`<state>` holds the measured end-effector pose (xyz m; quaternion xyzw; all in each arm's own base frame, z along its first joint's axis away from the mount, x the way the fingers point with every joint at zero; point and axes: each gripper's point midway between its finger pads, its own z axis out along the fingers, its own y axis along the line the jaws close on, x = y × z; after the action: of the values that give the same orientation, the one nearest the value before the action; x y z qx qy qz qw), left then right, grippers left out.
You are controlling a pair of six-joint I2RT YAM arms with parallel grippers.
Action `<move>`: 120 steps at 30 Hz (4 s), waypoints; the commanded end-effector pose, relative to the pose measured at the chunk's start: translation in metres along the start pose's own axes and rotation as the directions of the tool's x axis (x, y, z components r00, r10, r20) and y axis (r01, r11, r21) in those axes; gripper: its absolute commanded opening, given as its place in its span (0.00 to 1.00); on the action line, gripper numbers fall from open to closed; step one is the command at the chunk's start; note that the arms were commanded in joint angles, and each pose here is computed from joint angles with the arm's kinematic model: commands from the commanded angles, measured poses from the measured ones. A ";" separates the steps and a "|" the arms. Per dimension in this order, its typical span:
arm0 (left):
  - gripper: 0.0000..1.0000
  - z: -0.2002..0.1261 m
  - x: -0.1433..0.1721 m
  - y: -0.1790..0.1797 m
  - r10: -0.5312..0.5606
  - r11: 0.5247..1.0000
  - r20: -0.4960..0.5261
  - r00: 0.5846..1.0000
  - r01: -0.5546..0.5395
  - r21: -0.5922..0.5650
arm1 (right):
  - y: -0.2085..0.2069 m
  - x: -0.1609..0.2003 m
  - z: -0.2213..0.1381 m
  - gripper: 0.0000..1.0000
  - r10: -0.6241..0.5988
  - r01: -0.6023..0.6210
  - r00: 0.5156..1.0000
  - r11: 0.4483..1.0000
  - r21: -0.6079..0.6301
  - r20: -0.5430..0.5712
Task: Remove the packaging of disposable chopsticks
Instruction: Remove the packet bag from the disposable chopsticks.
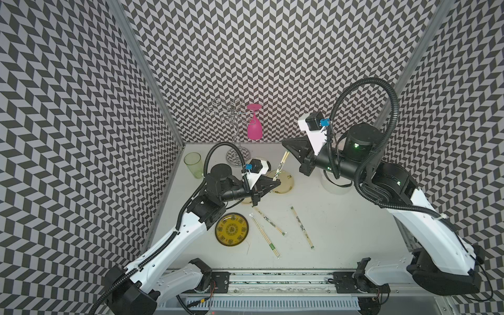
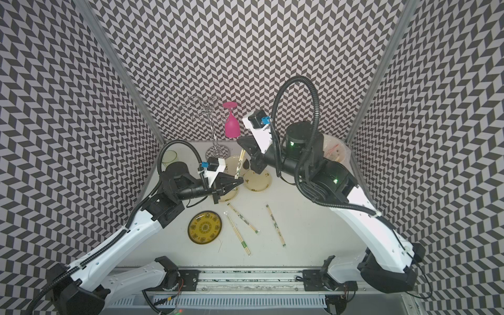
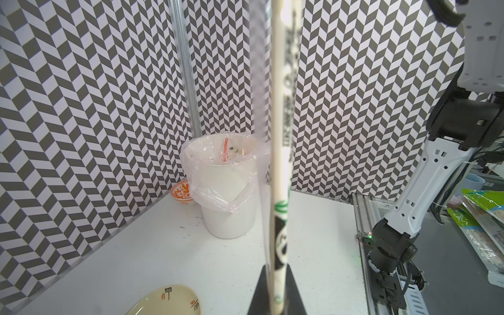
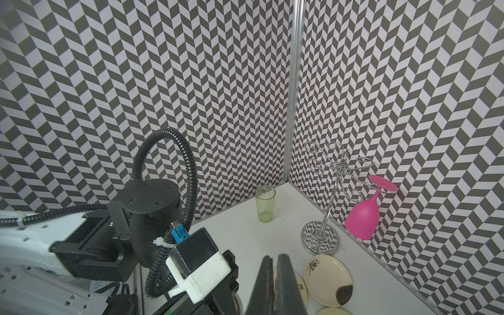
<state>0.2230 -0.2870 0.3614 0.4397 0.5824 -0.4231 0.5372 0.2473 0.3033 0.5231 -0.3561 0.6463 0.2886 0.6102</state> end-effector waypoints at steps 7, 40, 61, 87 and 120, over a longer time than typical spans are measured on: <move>0.00 -0.001 -0.017 0.000 0.026 1.000 0.026 0.999 -0.026 -0.001 | -0.011 0.029 0.004 0.00 -0.181 0.202 0.977 0.958 0.206 -0.117; 0.00 -0.010 -0.036 0.001 -0.049 0.998 0.124 0.991 0.046 0.032 | 0.091 0.083 -0.015 0.00 -0.093 0.093 0.969 0.996 0.013 0.228; 0.00 -0.022 -0.043 -0.010 0.018 0.998 0.165 0.986 -0.029 0.063 | 0.086 0.016 -0.067 0.70 -0.050 0.084 0.941 0.993 -0.086 0.335; 0.00 -0.030 -0.051 -0.046 0.070 0.976 0.202 0.977 -0.110 0.190 | 0.087 0.054 -0.006 0.55 0.005 0.046 0.985 0.956 -0.290 0.172; 0.00 -0.023 -0.041 -0.022 0.041 0.991 0.174 0.984 -0.062 0.117 | 0.058 0.005 0.003 0.48 0.017 0.020 0.964 0.990 -0.137 0.267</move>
<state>0.2040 -0.2744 0.3963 0.4354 0.5121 -0.4759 0.5672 0.1916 0.3399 0.5043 -0.3729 0.5334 0.3964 0.6475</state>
